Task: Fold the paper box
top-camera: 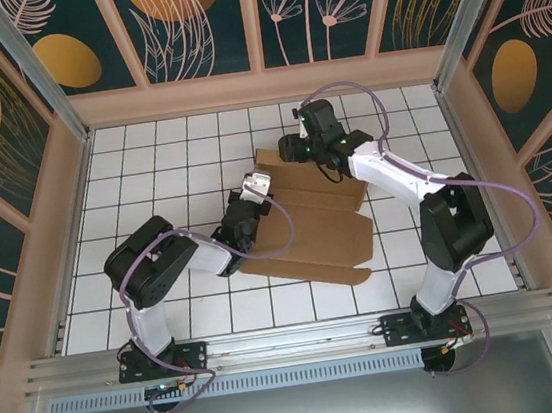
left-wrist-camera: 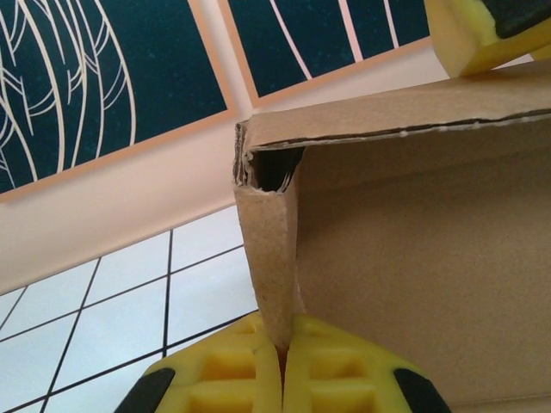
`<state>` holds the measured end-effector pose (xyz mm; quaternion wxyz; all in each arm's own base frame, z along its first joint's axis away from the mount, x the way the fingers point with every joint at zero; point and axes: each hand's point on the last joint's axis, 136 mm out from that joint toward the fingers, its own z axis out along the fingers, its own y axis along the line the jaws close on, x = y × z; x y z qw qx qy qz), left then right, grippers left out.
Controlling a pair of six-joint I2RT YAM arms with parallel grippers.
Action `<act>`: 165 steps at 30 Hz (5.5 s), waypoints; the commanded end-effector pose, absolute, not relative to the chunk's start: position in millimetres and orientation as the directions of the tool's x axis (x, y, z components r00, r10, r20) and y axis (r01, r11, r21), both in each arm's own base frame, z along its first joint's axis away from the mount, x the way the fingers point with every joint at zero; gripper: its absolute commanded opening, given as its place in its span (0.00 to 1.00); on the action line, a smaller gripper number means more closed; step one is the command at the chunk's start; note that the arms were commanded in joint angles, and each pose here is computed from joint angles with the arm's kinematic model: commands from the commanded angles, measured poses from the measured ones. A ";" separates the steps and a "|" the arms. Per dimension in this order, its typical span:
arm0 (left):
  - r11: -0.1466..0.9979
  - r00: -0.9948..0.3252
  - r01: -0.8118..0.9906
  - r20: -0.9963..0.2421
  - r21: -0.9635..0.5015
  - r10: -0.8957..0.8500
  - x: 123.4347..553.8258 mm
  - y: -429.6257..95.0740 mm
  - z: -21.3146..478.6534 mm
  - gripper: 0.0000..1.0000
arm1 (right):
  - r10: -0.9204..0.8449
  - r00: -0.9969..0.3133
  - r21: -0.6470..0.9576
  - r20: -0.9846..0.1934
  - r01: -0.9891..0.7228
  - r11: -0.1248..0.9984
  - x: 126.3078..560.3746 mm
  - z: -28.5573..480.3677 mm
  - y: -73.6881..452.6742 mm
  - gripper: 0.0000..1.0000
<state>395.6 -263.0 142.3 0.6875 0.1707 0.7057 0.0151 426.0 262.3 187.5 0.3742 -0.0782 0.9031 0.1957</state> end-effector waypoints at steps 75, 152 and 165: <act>0.996 -0.272 0.083 -0.961 0.024 0.045 401.4 -216.1 85.2 0.00 | -0.236 -0.771 0.349 -0.591 -0.508 0.787 402.7 138.1 327.2 0.52; 0.832 -0.683 -0.009 -0.604 -0.554 -0.410 390.7 -190.8 69.2 0.45 | 0.376 -0.720 0.586 -0.583 -0.052 0.809 352.5 144.3 144.8 0.52; 0.923 -0.301 0.158 -0.908 -0.350 -0.292 394.5 -153.8 189.5 0.75 | 0.371 -0.681 0.567 -0.631 -0.078 0.820 364.6 180.4 144.8 0.57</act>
